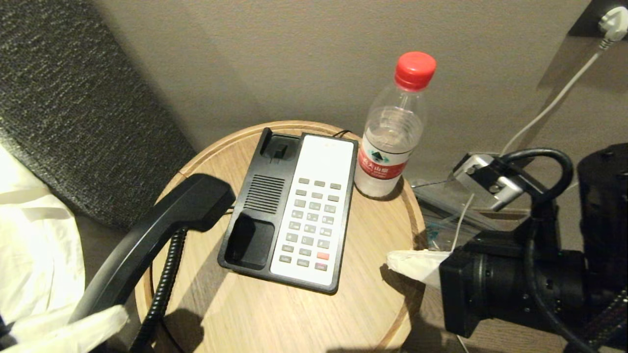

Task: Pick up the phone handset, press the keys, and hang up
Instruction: Put the handset back

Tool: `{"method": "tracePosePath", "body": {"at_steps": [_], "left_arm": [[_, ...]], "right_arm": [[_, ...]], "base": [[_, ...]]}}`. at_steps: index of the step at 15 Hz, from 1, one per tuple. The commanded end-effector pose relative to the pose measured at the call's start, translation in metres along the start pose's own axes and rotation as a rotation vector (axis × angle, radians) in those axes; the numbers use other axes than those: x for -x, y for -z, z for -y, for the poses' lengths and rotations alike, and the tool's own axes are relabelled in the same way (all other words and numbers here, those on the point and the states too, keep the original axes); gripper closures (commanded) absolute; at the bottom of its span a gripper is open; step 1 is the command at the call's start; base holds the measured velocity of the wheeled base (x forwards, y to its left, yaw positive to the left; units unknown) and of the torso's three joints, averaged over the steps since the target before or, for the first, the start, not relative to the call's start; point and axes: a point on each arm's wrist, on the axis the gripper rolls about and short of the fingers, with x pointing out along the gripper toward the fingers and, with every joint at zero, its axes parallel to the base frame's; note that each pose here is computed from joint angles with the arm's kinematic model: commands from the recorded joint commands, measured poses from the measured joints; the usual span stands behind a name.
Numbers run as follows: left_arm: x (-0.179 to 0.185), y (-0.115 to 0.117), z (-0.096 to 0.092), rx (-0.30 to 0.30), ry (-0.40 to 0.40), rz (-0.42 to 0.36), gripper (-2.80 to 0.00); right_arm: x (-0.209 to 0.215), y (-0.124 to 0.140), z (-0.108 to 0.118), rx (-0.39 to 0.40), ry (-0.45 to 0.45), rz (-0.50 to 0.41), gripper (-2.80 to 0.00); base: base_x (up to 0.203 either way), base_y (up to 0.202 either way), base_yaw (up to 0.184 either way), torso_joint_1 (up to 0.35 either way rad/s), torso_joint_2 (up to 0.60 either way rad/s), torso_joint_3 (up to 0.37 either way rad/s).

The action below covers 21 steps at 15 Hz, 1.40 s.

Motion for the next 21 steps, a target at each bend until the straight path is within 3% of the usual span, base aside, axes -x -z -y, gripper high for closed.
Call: {"method": "tracePosePath", "body": {"at_steps": [1, 4, 7, 12, 16, 18, 21], "left_arm": [[-0.055, -0.030, 0.000, -0.059, -0.092, -0.066, 0.00], [-0.104, -0.065, 0.003, -0.153, -0.184, -0.036, 0.00], [-0.130, -0.076, 0.002, -0.225, -0.269, -0.024, 0.00], [-0.134, -0.074, 0.004, -0.273, -0.278, -0.036, 0.00], [-0.133, -0.081, 0.008, -0.278, -0.266, -0.011, 0.00], [-0.133, -0.081, 0.011, -0.284, -0.312, 0.006, 0.00], [-0.133, -0.076, 0.017, -0.282, -0.291, -0.007, 0.00]], "right_arm": [[0.020, -0.002, 0.005, -0.012, -0.002, 0.047, 0.00], [0.027, -0.003, 0.008, -0.019, 0.004, 0.068, 0.00], [0.039, 0.000, 0.014, -0.027, 0.037, 0.074, 0.00], [0.045, 0.008, 0.024, -0.036, 0.070, 0.071, 0.00], [0.046, 0.017, 0.029, -0.040, 0.092, 0.049, 0.00], [0.045, 0.018, 0.030, -0.040, 0.094, 0.046, 0.00], [0.044, 0.022, 0.033, -0.040, 0.106, 0.031, 0.00]], "base": [[0.000, 0.000, 0.000, 0.000, 0.00, 0.000], [0.000, 0.000, 0.000, 0.000, 0.00, 0.000], [0.000, 0.000, 0.000, 0.000, 0.00, 0.000], [0.000, 0.000, 0.000, 0.000, 0.00, 0.000], [0.000, 0.000, 0.000, 0.000, 0.00, 0.000], [0.000, 0.000, 0.000, 0.000, 0.00, 0.000], [0.000, 0.000, 0.000, 0.000, 0.00, 0.000]]}}
